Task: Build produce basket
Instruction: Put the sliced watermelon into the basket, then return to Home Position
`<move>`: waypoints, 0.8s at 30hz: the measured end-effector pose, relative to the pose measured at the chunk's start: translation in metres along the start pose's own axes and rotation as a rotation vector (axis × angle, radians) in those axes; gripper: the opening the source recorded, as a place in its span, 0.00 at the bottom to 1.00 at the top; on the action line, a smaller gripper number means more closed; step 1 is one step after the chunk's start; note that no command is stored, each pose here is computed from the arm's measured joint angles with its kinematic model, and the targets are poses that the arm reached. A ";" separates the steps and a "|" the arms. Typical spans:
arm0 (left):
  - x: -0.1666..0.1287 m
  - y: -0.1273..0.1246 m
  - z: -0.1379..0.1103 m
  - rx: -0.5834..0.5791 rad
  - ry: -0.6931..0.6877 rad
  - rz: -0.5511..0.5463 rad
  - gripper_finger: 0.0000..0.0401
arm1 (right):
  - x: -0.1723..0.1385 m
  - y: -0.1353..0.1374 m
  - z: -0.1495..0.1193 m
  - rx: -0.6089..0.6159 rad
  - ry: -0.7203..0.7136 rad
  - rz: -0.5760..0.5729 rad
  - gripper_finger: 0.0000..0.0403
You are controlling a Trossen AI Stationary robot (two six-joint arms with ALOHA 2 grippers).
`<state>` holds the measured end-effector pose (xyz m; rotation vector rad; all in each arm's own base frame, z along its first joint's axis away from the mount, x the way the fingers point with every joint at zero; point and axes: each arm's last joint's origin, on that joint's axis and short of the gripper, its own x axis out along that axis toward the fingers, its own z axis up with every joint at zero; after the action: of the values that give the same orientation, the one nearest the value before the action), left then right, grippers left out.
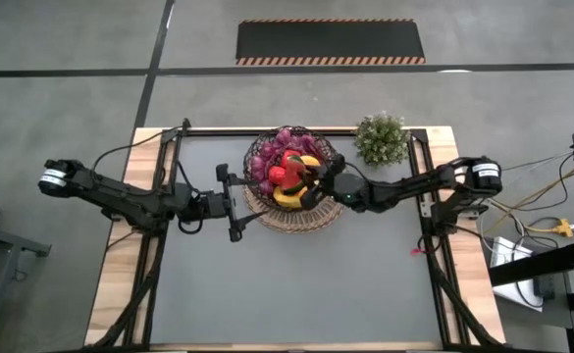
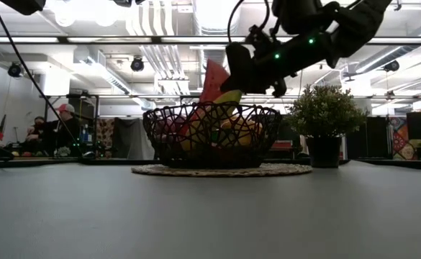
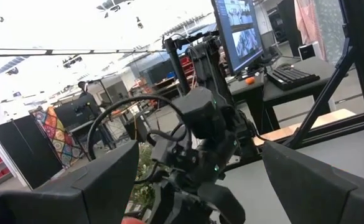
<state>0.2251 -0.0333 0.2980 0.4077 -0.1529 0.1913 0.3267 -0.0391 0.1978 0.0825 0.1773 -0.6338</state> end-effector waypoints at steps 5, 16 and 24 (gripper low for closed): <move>0.000 0.000 0.000 0.000 0.000 0.001 0.80 | 0.001 -0.002 -0.001 0.006 0.076 -0.018 0.44; -0.020 -0.001 -0.010 0.084 0.117 -0.040 0.80 | -0.052 -0.016 0.041 -0.027 0.142 0.006 0.60; -0.075 0.000 -0.025 0.134 0.018 -0.232 0.80 | -0.115 -0.005 0.031 -0.196 0.043 0.239 0.56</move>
<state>0.1555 -0.0342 0.2612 0.5534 -0.0746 -0.0236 0.2372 0.0196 0.2500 -0.0712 0.2659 -0.3740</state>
